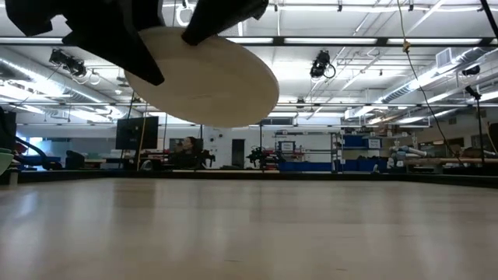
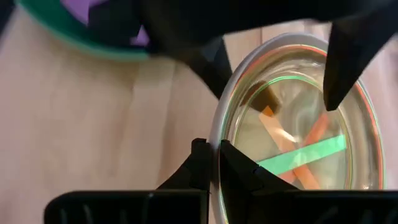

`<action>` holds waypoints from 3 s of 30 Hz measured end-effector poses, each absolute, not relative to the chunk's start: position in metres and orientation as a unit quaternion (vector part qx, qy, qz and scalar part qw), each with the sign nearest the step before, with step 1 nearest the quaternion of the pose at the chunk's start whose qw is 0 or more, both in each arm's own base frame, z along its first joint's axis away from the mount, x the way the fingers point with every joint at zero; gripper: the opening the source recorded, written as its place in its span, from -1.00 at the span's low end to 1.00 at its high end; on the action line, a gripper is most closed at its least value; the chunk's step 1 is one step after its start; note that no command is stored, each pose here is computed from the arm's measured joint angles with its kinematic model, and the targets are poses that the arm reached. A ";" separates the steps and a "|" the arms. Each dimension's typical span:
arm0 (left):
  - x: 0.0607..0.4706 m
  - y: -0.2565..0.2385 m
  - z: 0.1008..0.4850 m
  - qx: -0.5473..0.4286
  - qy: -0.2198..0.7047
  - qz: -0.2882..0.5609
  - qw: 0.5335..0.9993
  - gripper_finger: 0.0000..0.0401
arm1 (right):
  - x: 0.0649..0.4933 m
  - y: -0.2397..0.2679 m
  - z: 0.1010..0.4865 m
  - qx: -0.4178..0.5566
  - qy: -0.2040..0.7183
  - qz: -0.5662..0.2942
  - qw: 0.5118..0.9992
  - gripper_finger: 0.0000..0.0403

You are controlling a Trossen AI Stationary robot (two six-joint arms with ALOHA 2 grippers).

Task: Stack plastic plates
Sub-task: Stack the stacked plates on top of the purple plates

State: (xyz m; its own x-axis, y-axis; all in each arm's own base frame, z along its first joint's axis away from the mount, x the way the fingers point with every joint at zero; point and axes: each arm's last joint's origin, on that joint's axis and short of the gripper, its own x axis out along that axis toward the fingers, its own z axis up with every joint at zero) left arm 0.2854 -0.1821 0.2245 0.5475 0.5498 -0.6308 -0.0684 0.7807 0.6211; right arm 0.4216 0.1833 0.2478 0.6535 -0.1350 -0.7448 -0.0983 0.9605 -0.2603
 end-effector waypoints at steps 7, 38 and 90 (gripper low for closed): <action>0.270 -0.203 0.229 0.345 0.372 0.203 0.838 0.45 | 0.426 0.188 0.254 -0.054 0.382 -0.020 0.923 -0.88; 0.283 -0.207 0.181 0.408 0.413 0.212 0.786 -0.31 | 0.425 0.190 0.255 -0.089 0.396 0.047 0.913 -0.89; 0.156 -0.312 0.287 0.089 0.586 0.099 0.799 -0.78 | 0.382 0.209 0.288 -0.104 0.408 -0.002 0.907 0.36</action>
